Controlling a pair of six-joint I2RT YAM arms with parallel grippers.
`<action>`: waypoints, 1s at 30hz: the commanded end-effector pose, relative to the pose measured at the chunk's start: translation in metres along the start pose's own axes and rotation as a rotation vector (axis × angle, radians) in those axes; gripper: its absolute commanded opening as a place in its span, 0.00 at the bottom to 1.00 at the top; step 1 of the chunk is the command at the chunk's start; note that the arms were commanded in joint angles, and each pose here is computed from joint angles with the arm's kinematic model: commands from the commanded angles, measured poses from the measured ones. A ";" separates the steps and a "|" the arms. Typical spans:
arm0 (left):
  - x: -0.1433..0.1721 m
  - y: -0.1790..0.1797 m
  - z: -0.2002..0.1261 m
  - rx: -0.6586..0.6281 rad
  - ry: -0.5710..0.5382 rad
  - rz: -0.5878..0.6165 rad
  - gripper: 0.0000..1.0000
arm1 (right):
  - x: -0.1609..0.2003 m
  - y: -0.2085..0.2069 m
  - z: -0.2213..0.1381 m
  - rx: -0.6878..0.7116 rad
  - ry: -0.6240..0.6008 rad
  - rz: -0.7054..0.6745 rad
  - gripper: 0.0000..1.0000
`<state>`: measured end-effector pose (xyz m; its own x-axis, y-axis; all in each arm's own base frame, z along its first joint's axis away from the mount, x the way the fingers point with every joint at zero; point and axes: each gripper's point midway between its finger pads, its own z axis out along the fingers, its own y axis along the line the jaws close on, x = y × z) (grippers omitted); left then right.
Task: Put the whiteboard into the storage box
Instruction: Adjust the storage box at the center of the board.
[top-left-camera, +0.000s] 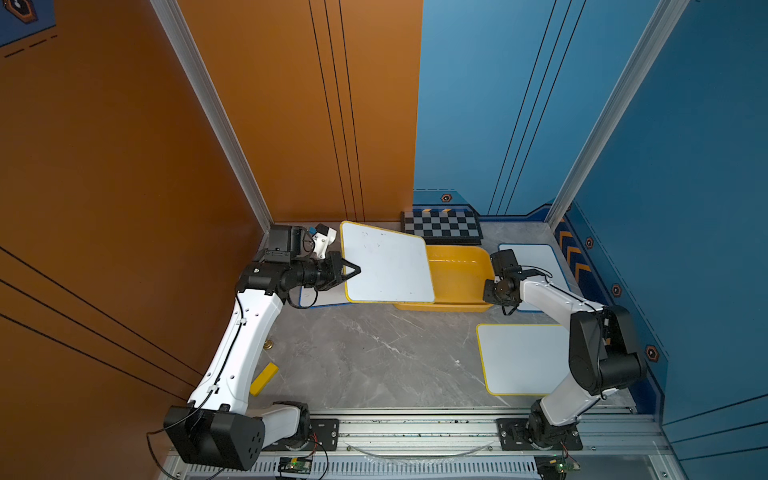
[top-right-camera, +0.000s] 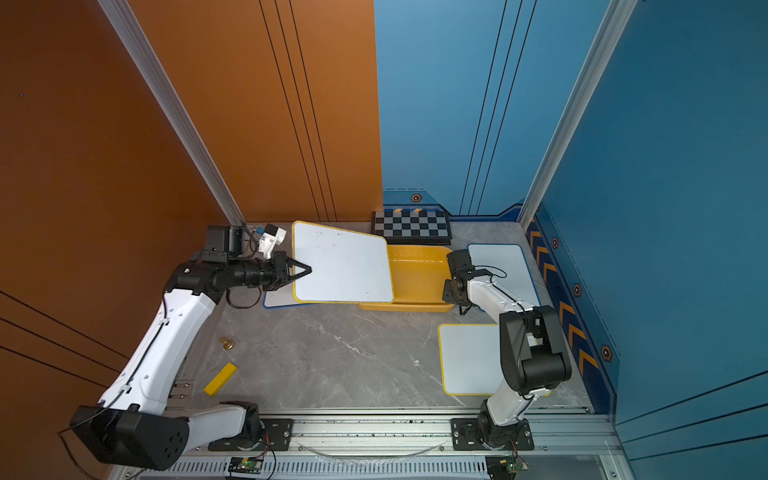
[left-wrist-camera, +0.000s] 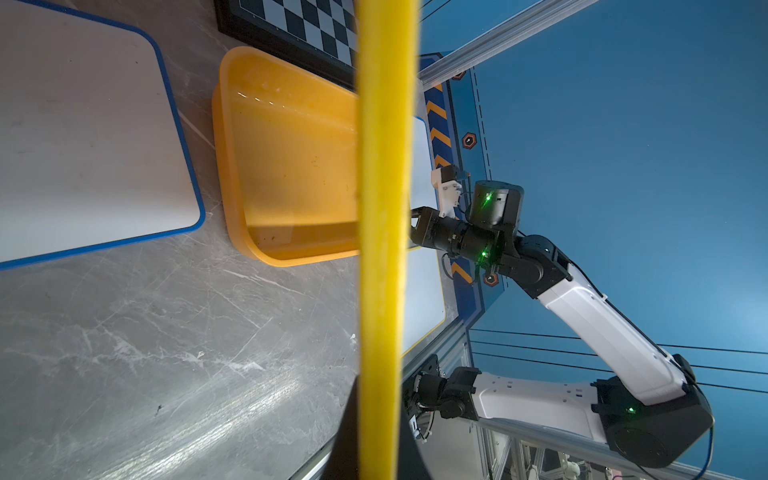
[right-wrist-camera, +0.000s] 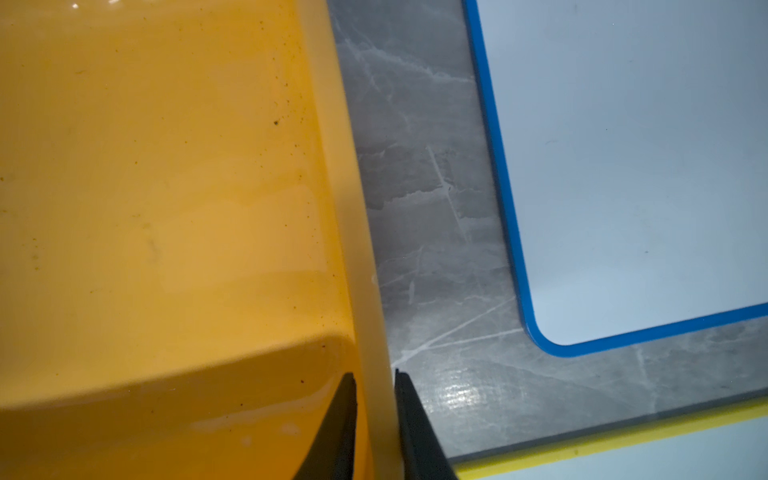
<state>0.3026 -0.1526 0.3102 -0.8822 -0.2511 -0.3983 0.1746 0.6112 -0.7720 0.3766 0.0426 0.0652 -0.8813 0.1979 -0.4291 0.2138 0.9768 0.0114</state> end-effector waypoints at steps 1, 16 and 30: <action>-0.014 -0.028 -0.008 0.066 -0.053 0.090 0.00 | 0.007 -0.011 0.006 0.048 0.009 -0.055 0.19; -0.015 -0.036 0.016 0.061 0.000 0.099 0.00 | 0.020 0.001 -0.004 -0.038 0.064 0.060 0.49; -0.020 -0.051 0.052 0.086 0.058 0.100 0.00 | -0.011 -0.001 -0.080 -0.144 -0.067 0.072 0.75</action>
<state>0.3246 -0.2025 0.3010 -0.9205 -0.1551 -0.3586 0.1931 0.6173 -0.7627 0.3579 0.0483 0.1208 -0.8422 0.2669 -0.4685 0.2190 0.9633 0.1551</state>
